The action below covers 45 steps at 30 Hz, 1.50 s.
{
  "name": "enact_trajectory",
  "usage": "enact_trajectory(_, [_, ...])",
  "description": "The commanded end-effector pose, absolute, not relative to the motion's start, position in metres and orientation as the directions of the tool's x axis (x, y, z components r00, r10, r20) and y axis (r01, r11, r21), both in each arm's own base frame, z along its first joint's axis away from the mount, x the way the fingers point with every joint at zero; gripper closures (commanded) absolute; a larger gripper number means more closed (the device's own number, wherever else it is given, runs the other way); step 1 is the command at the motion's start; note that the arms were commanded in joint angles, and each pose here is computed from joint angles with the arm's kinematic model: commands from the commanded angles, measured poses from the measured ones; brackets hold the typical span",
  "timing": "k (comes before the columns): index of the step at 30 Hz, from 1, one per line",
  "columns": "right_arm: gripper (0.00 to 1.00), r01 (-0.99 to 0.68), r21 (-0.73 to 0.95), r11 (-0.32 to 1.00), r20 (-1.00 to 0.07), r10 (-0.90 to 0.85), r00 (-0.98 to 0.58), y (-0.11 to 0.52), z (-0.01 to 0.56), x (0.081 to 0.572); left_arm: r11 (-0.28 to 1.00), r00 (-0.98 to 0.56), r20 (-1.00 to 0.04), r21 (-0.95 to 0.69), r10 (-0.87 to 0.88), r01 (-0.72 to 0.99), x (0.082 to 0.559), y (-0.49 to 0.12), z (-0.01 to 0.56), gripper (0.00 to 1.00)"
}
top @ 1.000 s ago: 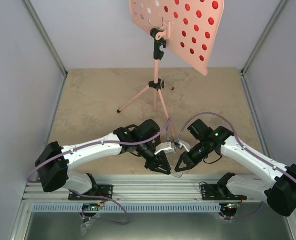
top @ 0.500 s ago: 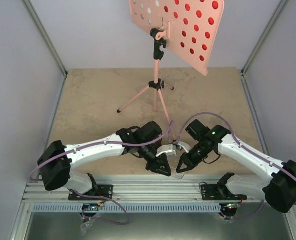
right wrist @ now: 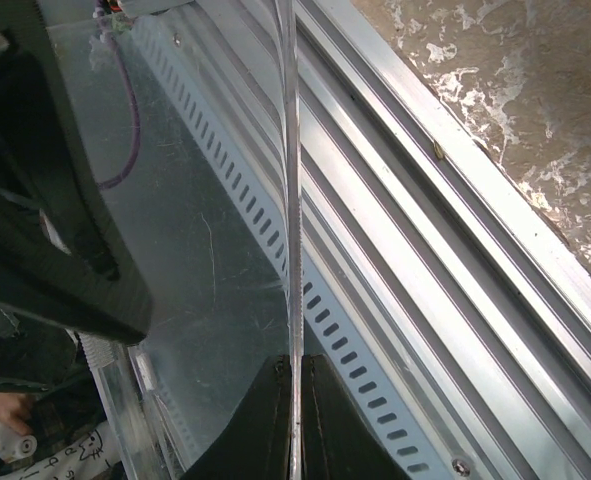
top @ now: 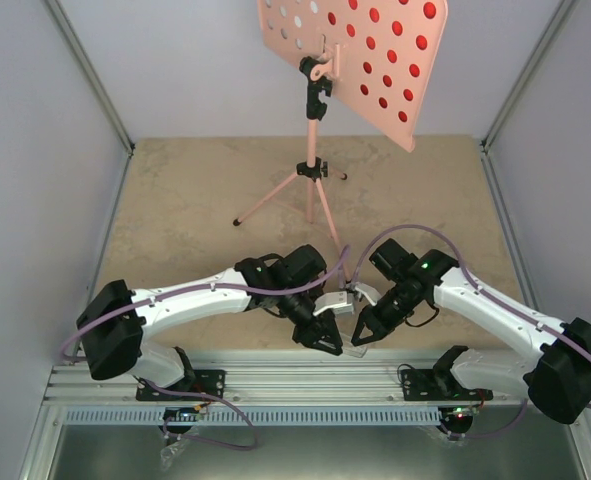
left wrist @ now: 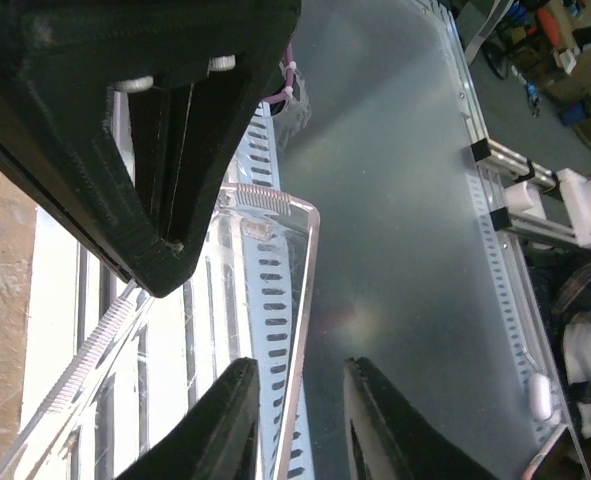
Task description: Pack up the instrument practice props
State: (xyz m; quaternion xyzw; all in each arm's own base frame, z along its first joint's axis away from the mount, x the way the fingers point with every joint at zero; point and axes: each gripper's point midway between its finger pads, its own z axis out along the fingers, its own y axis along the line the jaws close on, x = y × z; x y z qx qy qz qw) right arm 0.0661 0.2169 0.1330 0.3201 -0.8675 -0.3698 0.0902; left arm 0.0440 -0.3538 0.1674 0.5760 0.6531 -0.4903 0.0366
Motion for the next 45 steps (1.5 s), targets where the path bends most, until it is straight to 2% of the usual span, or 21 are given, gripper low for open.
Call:
enact_trajectory(1, [1.0, -0.513, 0.701, 0.495, -0.114, -0.632, -0.766, 0.223, 0.141, 0.069, -0.152, -0.316, -0.619, -0.584, 0.719, 0.797, 0.043, -0.358, 0.169, 0.72])
enact_trajectory(3, [0.99, -0.514, 0.702, 0.492, -0.116, -0.634, -0.765, 0.223, 0.141, 0.069, -0.152, -0.313, -0.618, -0.582, 0.721, 0.799, 0.043, -0.358, 0.168, 0.73])
enact_trajectory(6, [1.0, -0.515, 0.702, 0.492, -0.116, -0.634, -0.765, 0.223, 0.141, 0.069, -0.161, -0.303, -0.627, -0.573, 0.718, 0.804, 0.043, -0.358, 0.17, 0.86])
enact_trajectory(16, [1.0, -0.518, 0.702, 0.489, -0.125, -0.631, -0.766, 0.225, 0.14, 0.071, -0.16, -0.297, -0.635, -0.56, 0.713, 0.813, 0.043, -0.359, 0.172, 0.99])
enact_trajectory(23, [0.98, -0.521, 0.696, 0.494, -0.145, -0.614, -0.776, 0.226, 0.142, 0.074, -0.173, -0.295, -0.639, -0.565, 0.711, 0.806, 0.04, -0.36, 0.174, 1.0])
enact_trajectory(26, [0.82, -0.531, 0.683, 0.501, -0.161, -0.607, -0.779, 0.225, 0.144, 0.077, -0.176, -0.293, -0.641, -0.563, 0.709, 0.808, 0.04, -0.36, 0.175, 1.0])
enact_trajectory(30, [0.53, -0.564, 0.64, 0.522, -0.216, -0.582, -0.784, 0.224, 0.15, 0.087, -0.162, -0.296, -0.637, -0.559, 0.712, 0.813, 0.042, -0.361, 0.173, 1.0])
enact_trajectory(32, [0.36, -0.579, 0.608, 0.544, -0.267, -0.546, -0.794, 0.223, 0.157, 0.097, -0.143, -0.313, -0.63, -0.565, 0.71, 0.812, 0.045, -0.364, 0.171, 1.0])
enact_trajectory(38, [0.03, -0.583, 0.516, 0.628, -0.474, -0.358, -0.805, 0.212, 0.195, 0.143, -0.051, -0.434, -0.651, -0.588, 0.623, 0.808, 0.063, -0.383, 0.184, 1.0])
enact_trajectory(42, [0.02, -0.536, 0.482, 0.693, -0.586, -0.2, -0.785, 0.194, 0.213, 0.172, -0.029, -0.523, -0.72, -0.6, 0.456, 0.799, 0.073, -0.387, 0.215, 1.0])
enact_trajectory(45, [0.02, -0.514, 0.508, 0.691, -0.665, -0.065, -0.744, 0.187, 0.236, 0.186, 0.001, -0.588, -0.757, -0.613, 0.286, 0.79, 0.087, -0.386, 0.245, 1.0])
